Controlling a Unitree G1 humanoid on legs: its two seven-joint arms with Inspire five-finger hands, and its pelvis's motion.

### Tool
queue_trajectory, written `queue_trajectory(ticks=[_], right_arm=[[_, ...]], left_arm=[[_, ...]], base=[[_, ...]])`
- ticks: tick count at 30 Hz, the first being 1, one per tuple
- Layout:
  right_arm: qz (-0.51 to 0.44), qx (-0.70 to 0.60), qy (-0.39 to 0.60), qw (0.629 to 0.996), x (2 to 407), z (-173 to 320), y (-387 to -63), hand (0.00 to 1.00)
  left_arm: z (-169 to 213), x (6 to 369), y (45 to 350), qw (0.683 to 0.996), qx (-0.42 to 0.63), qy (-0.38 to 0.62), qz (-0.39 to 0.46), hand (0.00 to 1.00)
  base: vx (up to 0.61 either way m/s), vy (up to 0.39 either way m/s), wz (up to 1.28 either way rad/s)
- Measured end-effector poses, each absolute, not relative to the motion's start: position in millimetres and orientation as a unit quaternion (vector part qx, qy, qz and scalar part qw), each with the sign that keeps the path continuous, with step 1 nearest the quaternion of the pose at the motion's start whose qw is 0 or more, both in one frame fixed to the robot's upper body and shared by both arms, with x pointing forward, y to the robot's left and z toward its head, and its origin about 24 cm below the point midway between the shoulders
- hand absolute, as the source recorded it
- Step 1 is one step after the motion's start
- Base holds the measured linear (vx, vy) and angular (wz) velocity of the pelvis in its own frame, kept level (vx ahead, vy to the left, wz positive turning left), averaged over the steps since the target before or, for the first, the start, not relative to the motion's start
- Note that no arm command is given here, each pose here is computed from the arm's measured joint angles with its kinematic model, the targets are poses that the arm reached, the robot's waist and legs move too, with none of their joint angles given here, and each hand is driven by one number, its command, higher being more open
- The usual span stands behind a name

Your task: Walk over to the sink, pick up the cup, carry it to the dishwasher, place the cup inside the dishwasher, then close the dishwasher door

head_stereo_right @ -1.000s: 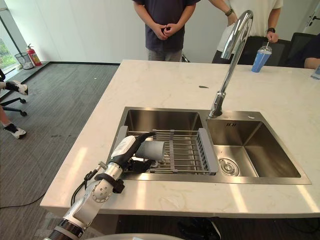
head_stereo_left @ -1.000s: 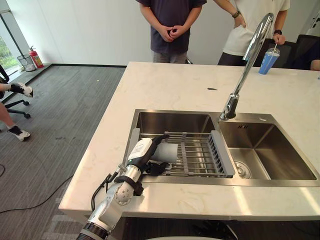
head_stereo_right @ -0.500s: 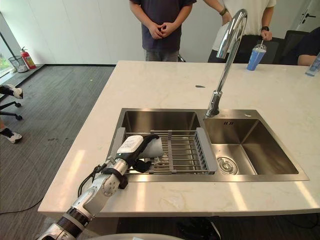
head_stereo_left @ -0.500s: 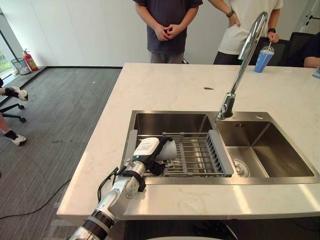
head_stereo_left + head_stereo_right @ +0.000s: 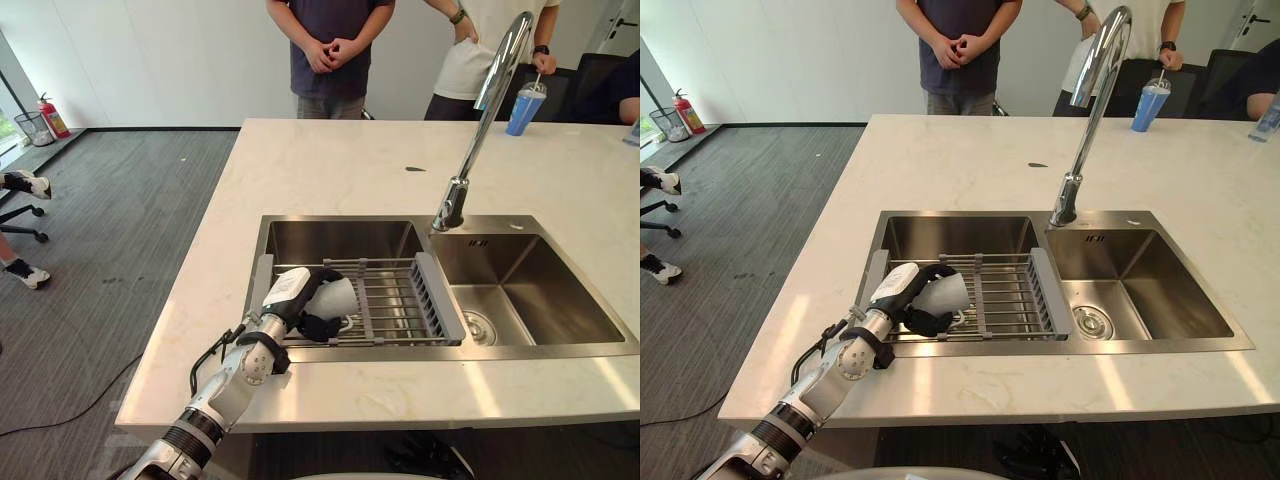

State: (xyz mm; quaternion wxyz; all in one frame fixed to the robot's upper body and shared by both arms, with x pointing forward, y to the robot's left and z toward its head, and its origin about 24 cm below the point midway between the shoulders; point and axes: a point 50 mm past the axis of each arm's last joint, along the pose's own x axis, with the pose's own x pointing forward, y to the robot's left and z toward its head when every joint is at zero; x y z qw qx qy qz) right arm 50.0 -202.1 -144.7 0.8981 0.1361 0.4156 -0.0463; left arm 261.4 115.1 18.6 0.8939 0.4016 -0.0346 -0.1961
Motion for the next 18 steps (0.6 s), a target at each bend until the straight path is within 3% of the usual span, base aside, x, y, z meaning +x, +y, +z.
queue_trajectory(ticks=[6,11,18], right_arm=[[-0.055,0.137,0.401,0.904,56,-142,-199,0.9],[-0.067,0.141,0.388,0.908,60,-141,-198,0.9],[-0.082,0.143,0.387,0.907,59,-142,-196,0.9]], left_arm=[[62,262,106,0.935,0.292,-0.111,-0.17,0.3],[109,254,107,0.959,0.105,-0.215,-0.15,0.3],[110,235,143,0.962,-0.096,-0.227,-0.114,0.3]], base=[[0.06,0.002,0.04],[0.01,0.002,0.02],[-0.02,-0.009,0.01]])
